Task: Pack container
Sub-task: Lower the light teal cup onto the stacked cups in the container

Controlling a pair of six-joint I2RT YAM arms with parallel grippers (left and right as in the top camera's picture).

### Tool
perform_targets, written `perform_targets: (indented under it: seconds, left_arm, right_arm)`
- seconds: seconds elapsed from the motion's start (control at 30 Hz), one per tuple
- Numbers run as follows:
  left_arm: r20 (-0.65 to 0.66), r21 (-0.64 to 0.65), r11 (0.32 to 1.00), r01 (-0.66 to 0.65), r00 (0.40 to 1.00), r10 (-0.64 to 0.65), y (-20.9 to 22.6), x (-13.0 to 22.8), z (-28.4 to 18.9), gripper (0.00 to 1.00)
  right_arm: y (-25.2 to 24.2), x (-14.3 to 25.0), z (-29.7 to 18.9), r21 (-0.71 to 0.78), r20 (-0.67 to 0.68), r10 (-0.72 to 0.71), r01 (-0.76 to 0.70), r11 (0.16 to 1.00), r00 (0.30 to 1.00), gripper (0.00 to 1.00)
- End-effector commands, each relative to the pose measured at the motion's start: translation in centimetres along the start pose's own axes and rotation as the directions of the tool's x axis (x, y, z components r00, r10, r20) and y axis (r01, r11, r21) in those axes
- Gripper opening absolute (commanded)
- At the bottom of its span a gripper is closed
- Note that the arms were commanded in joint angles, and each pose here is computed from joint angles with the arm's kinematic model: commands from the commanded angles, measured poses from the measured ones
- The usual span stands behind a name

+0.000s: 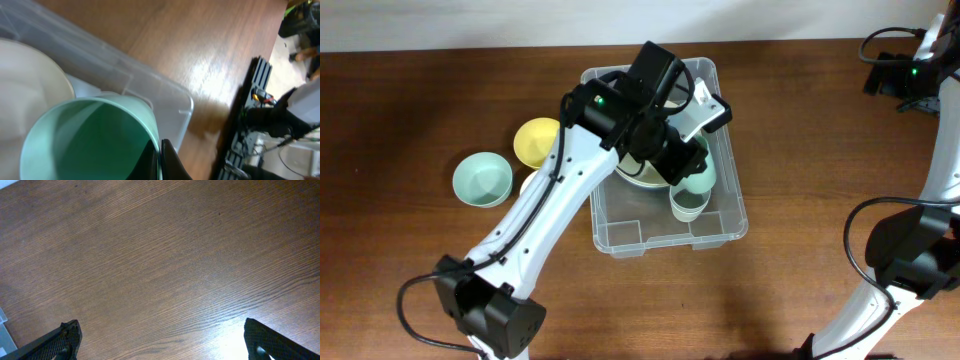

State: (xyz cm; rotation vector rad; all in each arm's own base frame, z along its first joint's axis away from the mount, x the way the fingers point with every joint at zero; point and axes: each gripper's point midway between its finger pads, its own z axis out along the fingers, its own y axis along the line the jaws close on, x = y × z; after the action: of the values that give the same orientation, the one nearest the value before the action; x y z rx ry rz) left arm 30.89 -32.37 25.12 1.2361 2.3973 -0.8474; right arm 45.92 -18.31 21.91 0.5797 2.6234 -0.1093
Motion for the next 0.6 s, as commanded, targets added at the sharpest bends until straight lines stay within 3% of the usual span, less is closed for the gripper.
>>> perform_targets:
  seconds: [0.0, 0.4, 0.5, 0.57]
  left_arm:
    - [-0.037, 0.029, 1.000, 0.006, 0.999, -0.005, -0.2, 0.7, 0.8, 0.01]
    - [-0.121, 0.041, 0.997, 0.060, 0.991, -0.055, 1.8, 2.0, 4.4, 0.01]
    - [-0.125, 0.040, 0.997, 0.062, 0.990, -0.057, 2.0, 2.1, 4.6, 0.18]
    - [-0.122, 0.036, 0.998, 0.060, 0.991, -0.055, 2.1, 2.0, 4.6, 0.21]
  right_arm:
    - [0.0, -0.5, -1.1, -0.004, 0.029, 0.009, -0.008, 1.000, 1.000, 0.99]
    - [0.0, -0.5, -1.1, -0.004, 0.029, 0.009, -0.008, 1.000, 1.000, 0.99]
    - [0.0, -0.5, -1.1, -0.004, 0.029, 0.009, -0.008, 1.000, 1.000, 0.99]
    - [0.0, -0.5, -1.1, -0.004, 0.029, 0.009, -0.008, 1.000, 1.000, 0.99]
